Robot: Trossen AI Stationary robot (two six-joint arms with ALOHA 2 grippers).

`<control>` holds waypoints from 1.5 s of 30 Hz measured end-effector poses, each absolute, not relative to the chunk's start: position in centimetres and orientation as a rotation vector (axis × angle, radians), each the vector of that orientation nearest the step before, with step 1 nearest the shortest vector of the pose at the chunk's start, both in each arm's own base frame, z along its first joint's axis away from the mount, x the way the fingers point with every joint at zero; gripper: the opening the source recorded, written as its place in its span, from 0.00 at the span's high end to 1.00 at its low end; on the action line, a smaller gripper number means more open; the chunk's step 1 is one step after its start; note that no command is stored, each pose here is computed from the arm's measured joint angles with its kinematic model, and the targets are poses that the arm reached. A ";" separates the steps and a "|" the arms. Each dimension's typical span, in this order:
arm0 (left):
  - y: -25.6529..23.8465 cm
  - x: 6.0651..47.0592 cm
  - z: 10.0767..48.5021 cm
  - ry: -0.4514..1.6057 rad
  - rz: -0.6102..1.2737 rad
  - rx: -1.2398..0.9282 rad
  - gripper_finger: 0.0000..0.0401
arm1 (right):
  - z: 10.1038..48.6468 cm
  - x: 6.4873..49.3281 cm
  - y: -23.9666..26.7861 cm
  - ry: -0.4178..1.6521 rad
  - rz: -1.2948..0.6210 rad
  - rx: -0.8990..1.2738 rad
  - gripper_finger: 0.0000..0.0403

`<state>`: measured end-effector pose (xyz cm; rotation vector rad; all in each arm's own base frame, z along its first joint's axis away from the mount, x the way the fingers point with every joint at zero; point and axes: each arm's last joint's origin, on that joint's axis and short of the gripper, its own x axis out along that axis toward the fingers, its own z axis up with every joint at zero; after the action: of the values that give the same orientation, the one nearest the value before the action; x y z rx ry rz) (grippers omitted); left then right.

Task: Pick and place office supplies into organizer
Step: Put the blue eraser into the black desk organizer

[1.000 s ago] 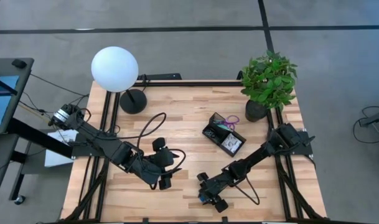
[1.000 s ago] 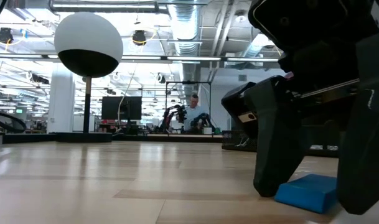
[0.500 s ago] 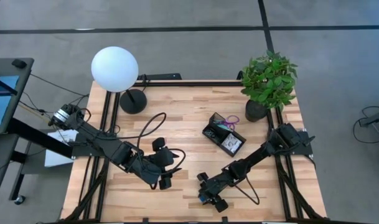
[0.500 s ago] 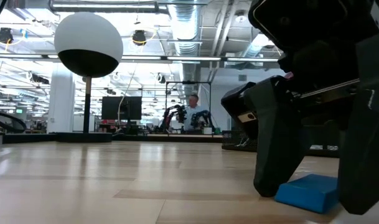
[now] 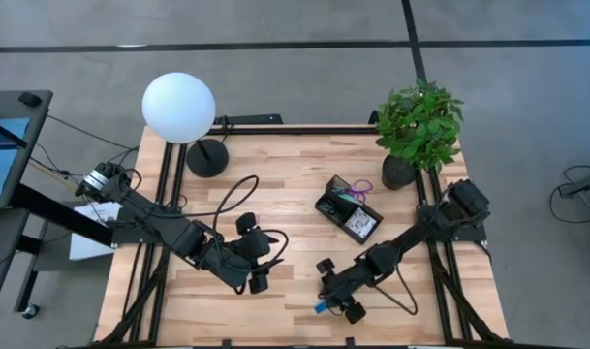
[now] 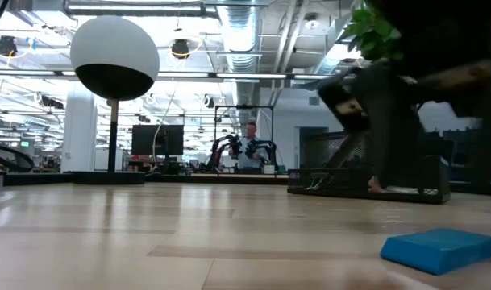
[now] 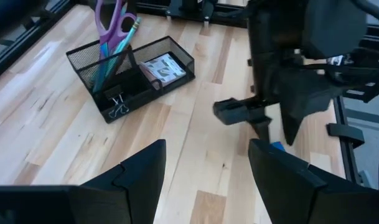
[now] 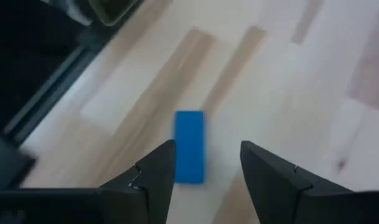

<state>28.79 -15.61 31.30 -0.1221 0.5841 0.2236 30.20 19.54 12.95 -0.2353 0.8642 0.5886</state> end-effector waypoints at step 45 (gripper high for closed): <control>-16.1 28.7 31.6 0.534 0.251 -0.142 0.44 | 6.5 28.3 18.9 0.239 0.747 0.006 0.59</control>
<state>28.66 -16.10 31.57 -0.1417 0.5344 0.2506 28.30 18.93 6.53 0.0063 0.2391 0.7467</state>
